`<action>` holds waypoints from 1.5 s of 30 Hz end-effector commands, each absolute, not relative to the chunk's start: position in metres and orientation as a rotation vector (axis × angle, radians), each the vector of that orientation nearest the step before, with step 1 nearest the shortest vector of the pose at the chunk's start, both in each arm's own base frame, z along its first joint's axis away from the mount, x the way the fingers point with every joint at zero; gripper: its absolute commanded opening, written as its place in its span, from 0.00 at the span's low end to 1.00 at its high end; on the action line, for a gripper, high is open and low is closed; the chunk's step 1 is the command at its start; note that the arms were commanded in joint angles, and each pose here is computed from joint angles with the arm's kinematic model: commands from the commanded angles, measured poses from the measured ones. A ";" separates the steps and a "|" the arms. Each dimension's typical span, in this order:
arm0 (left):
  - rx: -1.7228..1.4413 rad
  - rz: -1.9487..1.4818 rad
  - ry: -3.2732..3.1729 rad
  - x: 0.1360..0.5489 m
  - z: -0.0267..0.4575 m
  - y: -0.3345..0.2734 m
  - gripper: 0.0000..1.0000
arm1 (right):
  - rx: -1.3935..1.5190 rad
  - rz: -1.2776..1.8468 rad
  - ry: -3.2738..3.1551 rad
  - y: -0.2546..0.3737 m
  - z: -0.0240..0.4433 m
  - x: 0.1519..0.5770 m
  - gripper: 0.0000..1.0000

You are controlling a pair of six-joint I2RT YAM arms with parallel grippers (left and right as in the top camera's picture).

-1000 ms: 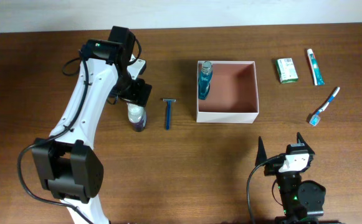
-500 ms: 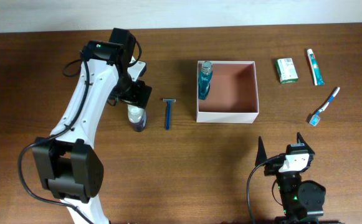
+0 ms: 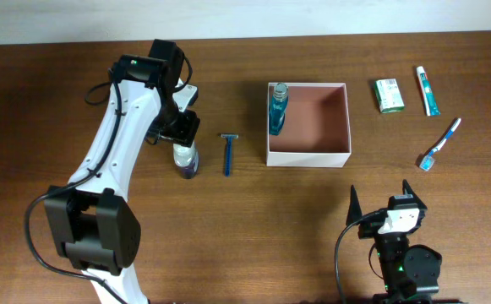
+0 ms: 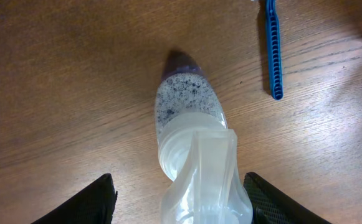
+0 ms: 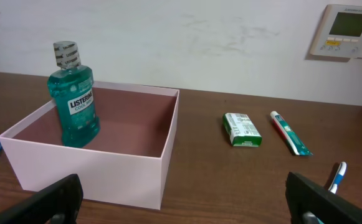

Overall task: Pack container
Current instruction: 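Lower the left gripper around the soap pump head and close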

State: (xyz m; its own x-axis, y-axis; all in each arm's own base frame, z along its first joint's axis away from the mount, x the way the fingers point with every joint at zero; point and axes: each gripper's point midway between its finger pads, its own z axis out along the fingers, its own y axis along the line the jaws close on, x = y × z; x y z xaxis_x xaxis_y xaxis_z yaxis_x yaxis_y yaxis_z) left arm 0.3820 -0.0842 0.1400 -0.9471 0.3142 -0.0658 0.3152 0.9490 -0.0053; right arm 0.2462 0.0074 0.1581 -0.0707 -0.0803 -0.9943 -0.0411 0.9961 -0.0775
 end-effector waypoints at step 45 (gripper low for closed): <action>0.382 0.018 3.012 0.390 0.178 -0.082 0.59 | -0.096 -0.028 1.646 0.009 0.156 0.246 0.99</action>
State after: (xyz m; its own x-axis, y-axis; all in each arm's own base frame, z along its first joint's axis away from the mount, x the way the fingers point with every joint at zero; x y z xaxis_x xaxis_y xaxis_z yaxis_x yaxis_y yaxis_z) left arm 0.3941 -0.0810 0.1924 -0.9560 0.2550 -0.1452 0.2534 0.9669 0.0294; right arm 0.2462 0.0074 0.1581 -0.0707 -0.0799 -0.9943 -0.0411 0.9962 -0.0771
